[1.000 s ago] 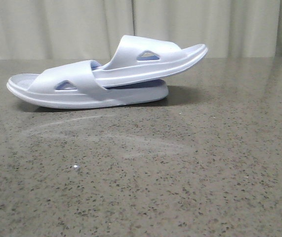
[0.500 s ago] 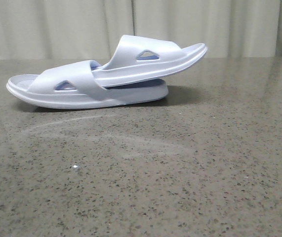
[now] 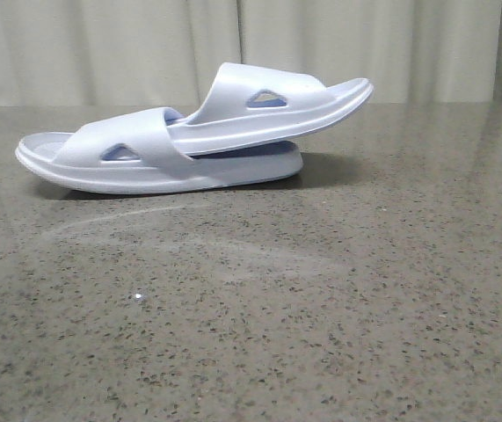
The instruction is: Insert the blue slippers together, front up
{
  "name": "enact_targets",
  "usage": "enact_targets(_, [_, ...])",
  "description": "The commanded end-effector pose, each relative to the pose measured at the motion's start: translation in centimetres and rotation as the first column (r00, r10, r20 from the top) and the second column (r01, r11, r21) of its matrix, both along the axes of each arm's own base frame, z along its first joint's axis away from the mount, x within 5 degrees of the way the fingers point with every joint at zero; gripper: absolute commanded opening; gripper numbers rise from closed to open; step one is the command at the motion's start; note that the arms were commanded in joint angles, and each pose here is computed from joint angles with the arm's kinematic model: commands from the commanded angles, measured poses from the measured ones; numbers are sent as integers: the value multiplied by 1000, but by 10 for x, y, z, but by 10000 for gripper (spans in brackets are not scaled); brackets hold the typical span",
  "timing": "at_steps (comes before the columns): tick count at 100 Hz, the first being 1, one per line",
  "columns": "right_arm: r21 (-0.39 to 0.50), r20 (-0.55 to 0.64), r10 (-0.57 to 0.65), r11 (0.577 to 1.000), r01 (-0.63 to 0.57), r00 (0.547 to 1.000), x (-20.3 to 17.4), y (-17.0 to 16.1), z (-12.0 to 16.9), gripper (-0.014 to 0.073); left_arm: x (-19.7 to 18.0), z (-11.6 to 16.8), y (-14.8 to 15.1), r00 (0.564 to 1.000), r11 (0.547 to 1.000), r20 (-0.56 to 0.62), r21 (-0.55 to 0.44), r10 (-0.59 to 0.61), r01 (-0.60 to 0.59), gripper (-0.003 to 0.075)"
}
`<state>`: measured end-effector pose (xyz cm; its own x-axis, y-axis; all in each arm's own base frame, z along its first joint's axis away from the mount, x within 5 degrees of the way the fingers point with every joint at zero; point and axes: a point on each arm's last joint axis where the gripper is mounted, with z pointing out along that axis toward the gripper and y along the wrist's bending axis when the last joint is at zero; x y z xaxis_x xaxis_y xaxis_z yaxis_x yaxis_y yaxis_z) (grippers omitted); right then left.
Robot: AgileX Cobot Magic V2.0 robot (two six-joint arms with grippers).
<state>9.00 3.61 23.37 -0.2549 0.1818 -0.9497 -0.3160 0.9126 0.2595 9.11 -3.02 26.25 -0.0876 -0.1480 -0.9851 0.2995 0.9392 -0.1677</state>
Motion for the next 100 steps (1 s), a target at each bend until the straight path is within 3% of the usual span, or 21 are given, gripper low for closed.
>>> enact_targets(1, [-3, 30, -7, 1000, 7, 1000, 1, 0, 9, -78, 0, 0, 7, 996, 997, 60, -35, 68, -66, 15])
enact_targets(42, [-3, 30, -7, 1000, 7, 1000, 1, 0, 9, -78, -28, -53, 32, 940, 944, 95, 6, 327, -329, 15])
enact_targets(100, [-3, 30, -7, 1000, 7, 1000, 1, 0, 9, -78, -37, -58, 32, 933, 935, 84, 27, 350, -353, 15])
